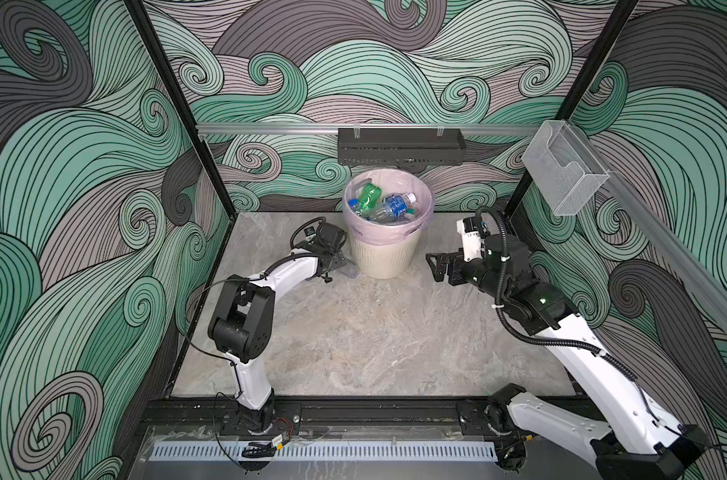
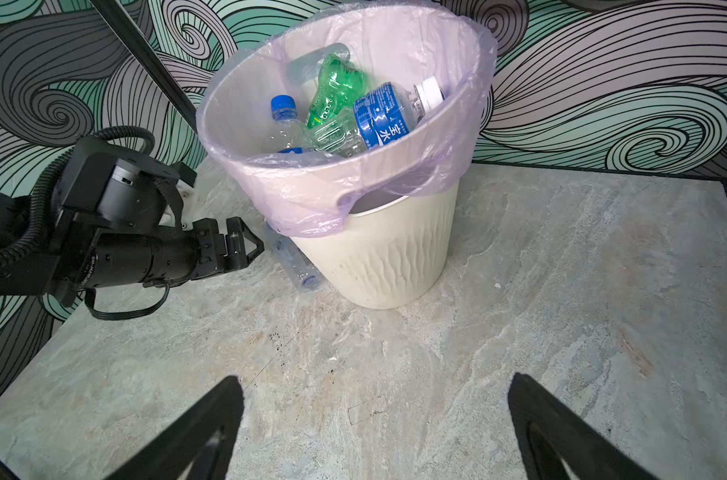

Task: Throw the plastic bottles in the bin
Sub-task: 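Grasp the clear bottle lying against the bin with the left gripper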

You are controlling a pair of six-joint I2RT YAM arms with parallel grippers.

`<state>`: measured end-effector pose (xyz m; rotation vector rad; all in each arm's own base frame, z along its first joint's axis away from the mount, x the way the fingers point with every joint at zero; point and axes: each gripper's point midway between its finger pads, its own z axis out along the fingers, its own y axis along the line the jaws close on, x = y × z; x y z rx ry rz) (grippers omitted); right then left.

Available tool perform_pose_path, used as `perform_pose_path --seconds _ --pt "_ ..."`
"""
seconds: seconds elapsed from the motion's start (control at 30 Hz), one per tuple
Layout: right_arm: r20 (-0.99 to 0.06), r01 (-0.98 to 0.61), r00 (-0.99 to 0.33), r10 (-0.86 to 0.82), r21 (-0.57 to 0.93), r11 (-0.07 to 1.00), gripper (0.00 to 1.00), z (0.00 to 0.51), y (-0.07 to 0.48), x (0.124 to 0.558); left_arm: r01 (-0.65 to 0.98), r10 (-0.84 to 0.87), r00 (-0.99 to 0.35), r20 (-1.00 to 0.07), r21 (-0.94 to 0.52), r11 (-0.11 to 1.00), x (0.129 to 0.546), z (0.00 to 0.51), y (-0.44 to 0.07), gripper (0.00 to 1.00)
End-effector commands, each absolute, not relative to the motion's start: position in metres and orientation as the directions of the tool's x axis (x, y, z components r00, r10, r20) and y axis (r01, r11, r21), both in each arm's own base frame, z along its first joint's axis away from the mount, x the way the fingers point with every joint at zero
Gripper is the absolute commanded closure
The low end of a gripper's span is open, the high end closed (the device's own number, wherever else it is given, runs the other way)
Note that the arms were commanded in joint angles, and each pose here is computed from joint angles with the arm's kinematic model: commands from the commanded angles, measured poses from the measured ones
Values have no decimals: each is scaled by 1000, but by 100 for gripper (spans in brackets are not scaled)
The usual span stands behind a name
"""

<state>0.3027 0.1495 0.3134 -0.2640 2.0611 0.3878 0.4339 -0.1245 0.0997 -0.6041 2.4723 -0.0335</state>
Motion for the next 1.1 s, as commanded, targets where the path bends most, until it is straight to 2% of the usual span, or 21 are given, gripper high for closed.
perform_pose_path --seconds 0.0,0.27,0.47,0.73,1.07 --pt "-870 -323 -492 -26 155 934 0 308 145 306 -462 -523 -686 -506 -253 850 451 98 -127 5" --pt "-869 -325 -494 -15 169 931 0 303 145 303 -515 -628 -704 -333 -370 773 467 68 -128 10" --pt "-871 -318 -491 -2 177 932 0 303 141 299 -495 -624 -699 -350 -394 775 481 71 -131 10" --pt "-872 -316 -489 7 184 931 0 303 140 296 -463 -632 -706 -318 -468 753 488 73 -146 12" --pt "-871 -314 -492 9 187 931 0 300 140 294 -469 -622 -731 -280 -456 756 499 51 -154 12"
